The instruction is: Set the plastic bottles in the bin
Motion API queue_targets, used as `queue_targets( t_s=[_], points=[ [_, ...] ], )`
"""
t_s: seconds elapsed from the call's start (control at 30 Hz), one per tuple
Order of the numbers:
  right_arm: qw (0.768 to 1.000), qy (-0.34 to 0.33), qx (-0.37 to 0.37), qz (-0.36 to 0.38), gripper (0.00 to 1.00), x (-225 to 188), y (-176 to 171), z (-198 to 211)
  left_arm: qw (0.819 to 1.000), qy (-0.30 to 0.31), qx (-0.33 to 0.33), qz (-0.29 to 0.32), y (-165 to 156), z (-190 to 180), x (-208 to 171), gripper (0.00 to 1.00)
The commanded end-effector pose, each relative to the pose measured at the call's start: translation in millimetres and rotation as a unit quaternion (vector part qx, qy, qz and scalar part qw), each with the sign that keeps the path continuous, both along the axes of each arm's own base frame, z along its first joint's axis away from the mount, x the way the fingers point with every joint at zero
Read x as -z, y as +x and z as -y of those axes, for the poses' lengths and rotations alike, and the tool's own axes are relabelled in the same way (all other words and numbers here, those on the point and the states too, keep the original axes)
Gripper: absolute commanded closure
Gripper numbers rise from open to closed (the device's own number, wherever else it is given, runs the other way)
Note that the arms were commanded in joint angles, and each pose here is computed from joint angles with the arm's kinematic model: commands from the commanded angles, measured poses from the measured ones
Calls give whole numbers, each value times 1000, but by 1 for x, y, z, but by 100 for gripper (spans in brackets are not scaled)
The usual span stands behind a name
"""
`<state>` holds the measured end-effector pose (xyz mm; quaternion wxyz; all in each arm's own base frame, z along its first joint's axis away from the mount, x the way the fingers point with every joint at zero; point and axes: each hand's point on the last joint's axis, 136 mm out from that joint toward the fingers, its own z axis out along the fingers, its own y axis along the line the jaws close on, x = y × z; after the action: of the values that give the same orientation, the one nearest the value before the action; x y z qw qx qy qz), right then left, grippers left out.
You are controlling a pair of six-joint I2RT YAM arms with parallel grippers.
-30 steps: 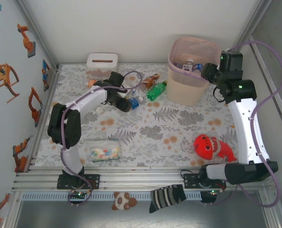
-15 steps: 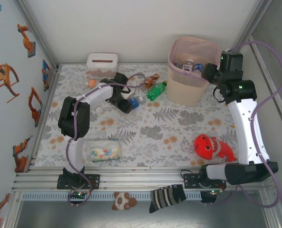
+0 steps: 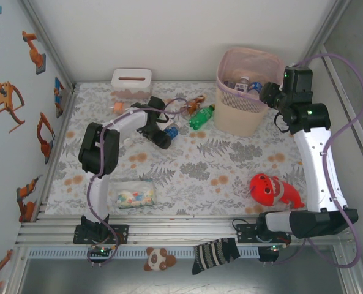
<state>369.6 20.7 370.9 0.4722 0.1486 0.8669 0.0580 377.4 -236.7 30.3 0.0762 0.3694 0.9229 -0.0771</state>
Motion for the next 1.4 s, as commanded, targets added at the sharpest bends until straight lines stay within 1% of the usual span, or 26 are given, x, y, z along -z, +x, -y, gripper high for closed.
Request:
queue_targets(
  t_s=[0.0,0.17,0.4,0.5,0.6,0.77,0.83,0.9,0.97,1.07,1.13,1.23,1.37],
  points=[
    [1000,8,-4,6,47,-7,-10,-3,1000,-6,4,-16,-5,1,-1,34],
    [1000,13,-6,10,48,-10,-11,-4,1000,-16,4,-15,-8,4,-8,40],
    [999,32,-31,26,48,-18,-16,-13,998,-58,4,-6,-17,14,-33,43],
    [996,44,-63,38,47,-23,-18,-24,996,-89,1,7,-21,19,-53,44],
    [990,59,-115,55,46,-29,-21,-42,991,-131,-2,20,-26,27,-78,45],
    [974,94,-186,88,40,-43,-26,-68,975,-215,9,47,-35,43,-128,45],
    [961,113,-230,104,40,-51,-30,-84,965,-256,22,60,-40,51,-150,46],
    [941,131,-285,125,39,-60,-35,-102,952,-296,36,69,-46,59,-170,46],
    [923,156,-323,141,39,-69,-40,-115,938,-333,52,78,-52,66,-192,46],
    [896,190,-367,159,39,-80,-46,-130,912,-390,82,96,-65,77,-228,47],
    [878,203,-396,175,39,-87,-51,-139,889,-433,99,109,-74,84,-257,47],
    [853,205,-430,215,38,-101,-61,-146,858,-479,128,133,-90,93,-294,47],
    [817,189,-472,270,32,-117,-80,-157,816,-531,166,156,-112,103,-336,46]
  ],
)
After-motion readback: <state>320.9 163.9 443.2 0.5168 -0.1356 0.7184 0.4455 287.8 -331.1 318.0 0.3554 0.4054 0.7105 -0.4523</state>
